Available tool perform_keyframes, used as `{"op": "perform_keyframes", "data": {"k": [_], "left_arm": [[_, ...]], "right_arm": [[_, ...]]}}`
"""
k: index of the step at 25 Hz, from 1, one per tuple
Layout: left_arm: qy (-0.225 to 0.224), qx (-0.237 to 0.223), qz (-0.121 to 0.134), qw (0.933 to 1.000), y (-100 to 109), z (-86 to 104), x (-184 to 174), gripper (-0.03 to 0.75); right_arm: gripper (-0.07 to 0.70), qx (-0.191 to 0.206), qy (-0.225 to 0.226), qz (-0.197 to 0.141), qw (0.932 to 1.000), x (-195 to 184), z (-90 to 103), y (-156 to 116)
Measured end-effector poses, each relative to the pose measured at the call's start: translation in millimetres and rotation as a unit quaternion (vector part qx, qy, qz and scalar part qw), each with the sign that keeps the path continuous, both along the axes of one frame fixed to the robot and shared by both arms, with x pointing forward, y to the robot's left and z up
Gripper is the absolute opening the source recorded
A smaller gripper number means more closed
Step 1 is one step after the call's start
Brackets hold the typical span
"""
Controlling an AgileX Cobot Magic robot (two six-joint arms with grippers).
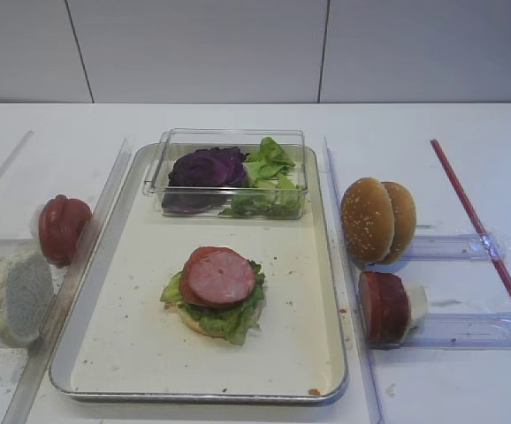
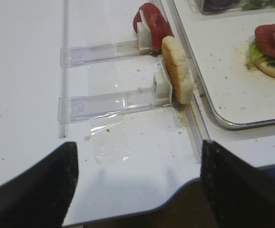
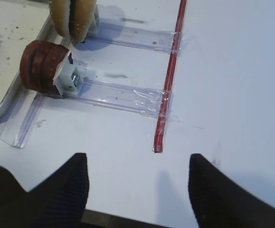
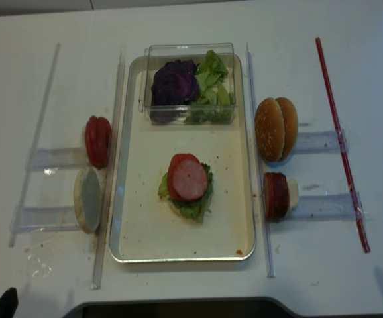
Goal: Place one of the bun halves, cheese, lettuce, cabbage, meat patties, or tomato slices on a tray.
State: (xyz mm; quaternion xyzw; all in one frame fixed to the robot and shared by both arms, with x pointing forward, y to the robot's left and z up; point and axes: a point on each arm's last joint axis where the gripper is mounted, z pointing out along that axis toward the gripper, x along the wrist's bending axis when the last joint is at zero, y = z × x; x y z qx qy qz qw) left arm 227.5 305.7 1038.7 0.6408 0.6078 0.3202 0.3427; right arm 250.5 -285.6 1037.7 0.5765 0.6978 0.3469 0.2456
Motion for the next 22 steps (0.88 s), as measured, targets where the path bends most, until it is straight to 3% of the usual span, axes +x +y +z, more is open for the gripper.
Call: {"op": "perform_keyframes", "data": {"k": [12,22], "left_arm": [[0.0,0.0,0.0,1.0,0,0.0,0,0.492],[0.0,0.0,0.0,1.0,0,0.0,0,0.492]], "right_arm": [[0.472,0.006,-0.064,0.0,0.9979,-19,0.0,-2],[0.447,0.007,-0.067,-0.002,0.9978,-20,-0.3,-2]]}}
